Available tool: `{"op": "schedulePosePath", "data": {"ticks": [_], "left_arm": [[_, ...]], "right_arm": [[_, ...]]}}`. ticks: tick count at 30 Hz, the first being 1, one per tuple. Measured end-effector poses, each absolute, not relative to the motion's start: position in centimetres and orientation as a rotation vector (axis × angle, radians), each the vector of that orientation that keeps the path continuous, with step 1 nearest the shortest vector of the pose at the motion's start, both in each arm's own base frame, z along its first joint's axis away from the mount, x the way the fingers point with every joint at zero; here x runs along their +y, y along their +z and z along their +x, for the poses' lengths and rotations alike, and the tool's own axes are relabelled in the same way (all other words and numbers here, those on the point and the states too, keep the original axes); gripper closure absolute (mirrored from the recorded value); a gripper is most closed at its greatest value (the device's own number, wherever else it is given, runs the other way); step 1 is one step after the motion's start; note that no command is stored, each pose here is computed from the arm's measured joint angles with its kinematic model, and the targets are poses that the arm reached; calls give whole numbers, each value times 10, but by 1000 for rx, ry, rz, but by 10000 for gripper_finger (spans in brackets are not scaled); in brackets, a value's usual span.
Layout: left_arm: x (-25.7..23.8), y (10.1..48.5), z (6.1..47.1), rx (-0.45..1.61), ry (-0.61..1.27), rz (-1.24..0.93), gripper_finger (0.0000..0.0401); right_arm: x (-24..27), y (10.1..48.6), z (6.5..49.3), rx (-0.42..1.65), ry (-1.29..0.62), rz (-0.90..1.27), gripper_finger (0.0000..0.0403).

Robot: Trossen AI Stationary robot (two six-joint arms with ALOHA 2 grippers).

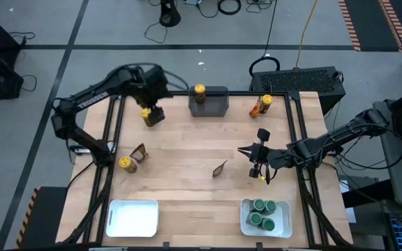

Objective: Sort spices by type
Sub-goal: Put the top left yellow seasoning bottle into the gray bin

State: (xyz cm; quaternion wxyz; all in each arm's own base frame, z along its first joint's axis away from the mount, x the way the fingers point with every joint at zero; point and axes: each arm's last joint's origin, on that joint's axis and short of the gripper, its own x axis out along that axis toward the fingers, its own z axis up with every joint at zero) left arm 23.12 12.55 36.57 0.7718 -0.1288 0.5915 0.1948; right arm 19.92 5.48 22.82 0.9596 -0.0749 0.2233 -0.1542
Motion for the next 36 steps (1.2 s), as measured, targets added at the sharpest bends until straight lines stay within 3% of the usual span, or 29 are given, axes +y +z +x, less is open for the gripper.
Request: {"op": "schedulePosePath", "data": {"ticks": [16, 27, 36], "left_arm": [[113, 279, 213, 1563, 374, -231, 114], [121, 276, 211, 1630, 455, 34, 114], [144, 276, 204, 1566, 430, -34, 114]], "right_arm": [[55, 228, 199, 455, -309, -160, 397], [55, 228, 199, 456, -308, -160, 397], [57, 227, 200, 467, -244, -144, 397]]}}
